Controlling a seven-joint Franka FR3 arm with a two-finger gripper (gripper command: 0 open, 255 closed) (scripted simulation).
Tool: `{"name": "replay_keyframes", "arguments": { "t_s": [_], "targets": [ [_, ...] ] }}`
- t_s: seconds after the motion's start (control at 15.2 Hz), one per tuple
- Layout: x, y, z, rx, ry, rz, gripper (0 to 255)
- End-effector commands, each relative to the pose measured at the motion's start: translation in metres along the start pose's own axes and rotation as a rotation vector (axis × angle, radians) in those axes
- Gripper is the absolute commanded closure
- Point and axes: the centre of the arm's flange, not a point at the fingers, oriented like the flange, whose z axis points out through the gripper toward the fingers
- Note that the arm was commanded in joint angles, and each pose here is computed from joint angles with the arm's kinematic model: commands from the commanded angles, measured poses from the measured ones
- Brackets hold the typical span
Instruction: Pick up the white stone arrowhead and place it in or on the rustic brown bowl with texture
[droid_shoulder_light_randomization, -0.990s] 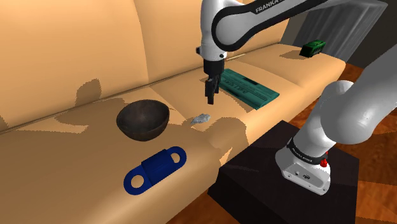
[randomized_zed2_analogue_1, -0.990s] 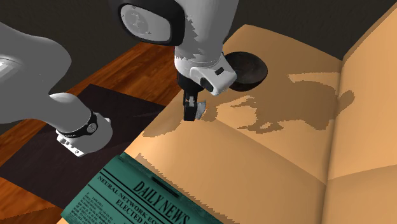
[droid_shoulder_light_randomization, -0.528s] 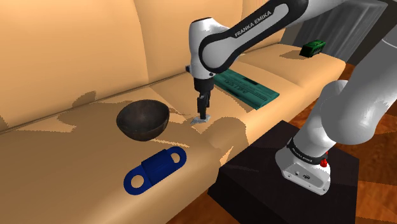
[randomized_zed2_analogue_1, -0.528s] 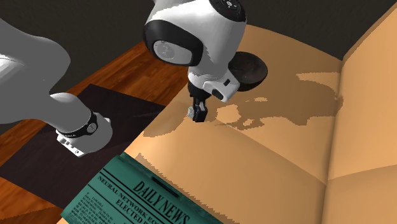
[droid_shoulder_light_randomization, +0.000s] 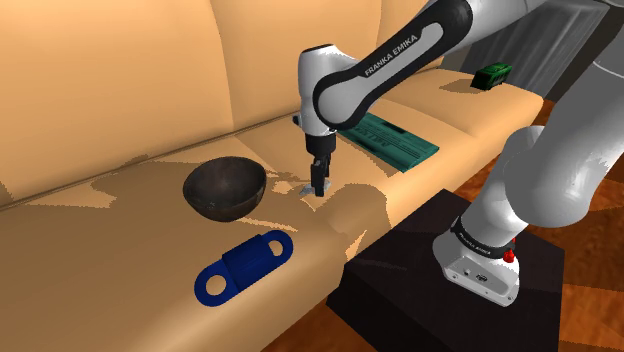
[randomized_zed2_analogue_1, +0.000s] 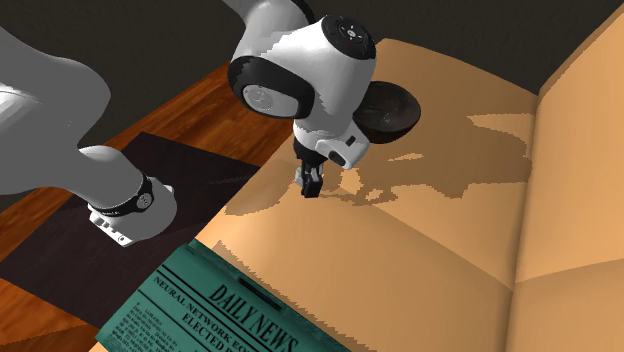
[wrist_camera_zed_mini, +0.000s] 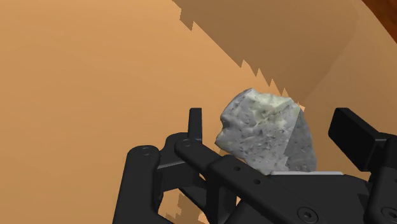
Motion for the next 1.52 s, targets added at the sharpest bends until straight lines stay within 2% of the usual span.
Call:
{"name": "replay_keyframes", "arguments": {
  "t_s": [0.0, 0.2, 0.26, 0.86, 1.45],
  "targets": [
    [0.000, 0.000, 0.000, 0.000, 0.000, 0.000, 0],
    [0.000, 0.000, 0.000, 0.000, 0.000, 0.000, 0],
    [0.000, 0.000, 0.000, 0.000, 0.000, 0.000, 255],
    [0.000, 0.000, 0.000, 0.000, 0.000, 0.000, 255],
    [-0.008, -0.008, -0.046, 0.000, 0.000, 0.000, 255]
  ]
}}
